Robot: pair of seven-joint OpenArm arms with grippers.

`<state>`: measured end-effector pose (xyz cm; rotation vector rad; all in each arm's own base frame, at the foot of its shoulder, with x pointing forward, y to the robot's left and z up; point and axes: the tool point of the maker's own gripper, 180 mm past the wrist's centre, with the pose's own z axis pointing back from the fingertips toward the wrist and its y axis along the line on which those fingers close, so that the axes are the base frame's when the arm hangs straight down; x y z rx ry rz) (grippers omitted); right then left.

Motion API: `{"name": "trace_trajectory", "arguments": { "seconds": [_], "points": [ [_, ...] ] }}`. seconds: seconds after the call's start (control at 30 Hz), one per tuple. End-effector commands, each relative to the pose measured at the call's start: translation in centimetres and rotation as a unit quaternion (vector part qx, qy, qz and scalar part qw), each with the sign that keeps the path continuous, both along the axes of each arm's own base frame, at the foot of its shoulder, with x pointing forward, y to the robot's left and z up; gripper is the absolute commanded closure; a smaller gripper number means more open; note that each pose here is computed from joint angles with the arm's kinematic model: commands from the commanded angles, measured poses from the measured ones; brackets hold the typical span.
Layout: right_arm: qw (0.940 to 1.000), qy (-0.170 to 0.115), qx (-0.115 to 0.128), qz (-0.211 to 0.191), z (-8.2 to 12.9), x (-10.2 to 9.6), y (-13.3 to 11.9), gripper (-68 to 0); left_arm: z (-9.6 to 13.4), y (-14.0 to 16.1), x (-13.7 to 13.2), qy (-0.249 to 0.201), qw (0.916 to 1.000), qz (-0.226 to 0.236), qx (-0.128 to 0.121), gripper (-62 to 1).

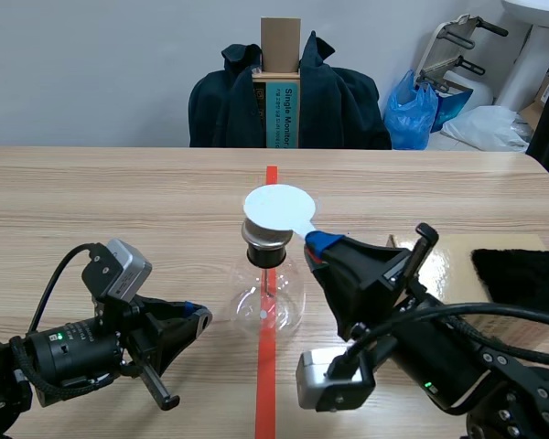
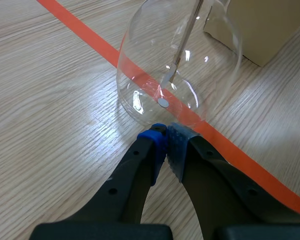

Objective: Do the electroscope experiment.
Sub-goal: 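Move the plate toward and away from the electroscope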

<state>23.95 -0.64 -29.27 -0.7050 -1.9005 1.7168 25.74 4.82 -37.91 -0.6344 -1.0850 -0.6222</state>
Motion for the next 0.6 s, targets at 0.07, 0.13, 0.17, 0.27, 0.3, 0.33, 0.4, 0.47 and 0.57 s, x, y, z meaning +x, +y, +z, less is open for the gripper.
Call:
{"name": "trace_trajectory", "arguments": {
  "seconds": [0.07, 0.13, 0.17, 0.27, 0.3, 0.33, 0.4, 0.47, 0.57],
  "points": [
    [0.9996, -0.020, 0.001, 0.022, 0.9, -0.2, 0.3, -0.6, 1.2, -0.7, 0.5, -0.015, 0.9997, -0.002, -0.019, -2.1],
    [0.9993, -0.020, 0.000, 0.033, 0.9, -0.5, 0.5, -0.6, 1.2, -0.7, 0.5, -0.015, 0.9997, -0.002, -0.019, -2.1],
    [0.9991, -0.021, -0.001, 0.037, 0.9, -0.6, 0.6, -0.6, 1.2, -0.7, 0.5, -0.015, 0.9997, -0.002, -0.019, -2.1],
    [0.9988, -0.021, -0.001, 0.045, 0.9, -0.9, 0.8, -0.7, 1.2, -0.7, 0.5, -0.015, 0.9997, -0.002, -0.019, -2.1],
    [0.9987, -0.022, -0.001, 0.046, 0.9, -0.9, 0.8, -0.6, 1.2, -0.7, 0.5, -0.015, 0.9997, -0.002, -0.019, -2.1],
    [0.9987, -0.022, -0.001, 0.046, 0.9, -0.9, 0.8, -0.6, 1.2, -0.7, 0.5, -0.015, 0.9997, -0.002, -0.019, -2.1],
    [0.9987, -0.022, -0.001, 0.046, 0.9, -0.9, 0.8, -0.6, 1.2, -0.7, 0.5, -0.015, 0.9997, -0.002, -0.019, -2.1],
    [0.9987, -0.022, -0.001, 0.046, 0.9, -0.9, 0.8, -0.6, 1.2, -0.7, 0.5, -0.015, 0.9997, -0.002, -0.019, -2.1],
    [0.9987, -0.021, -0.001, 0.045, 0.9, -0.9, 0.8, -0.6, 1.2, -0.7, 0.5, -0.015, 0.9997, -0.002, -0.019, -2.1]
  ]
}}
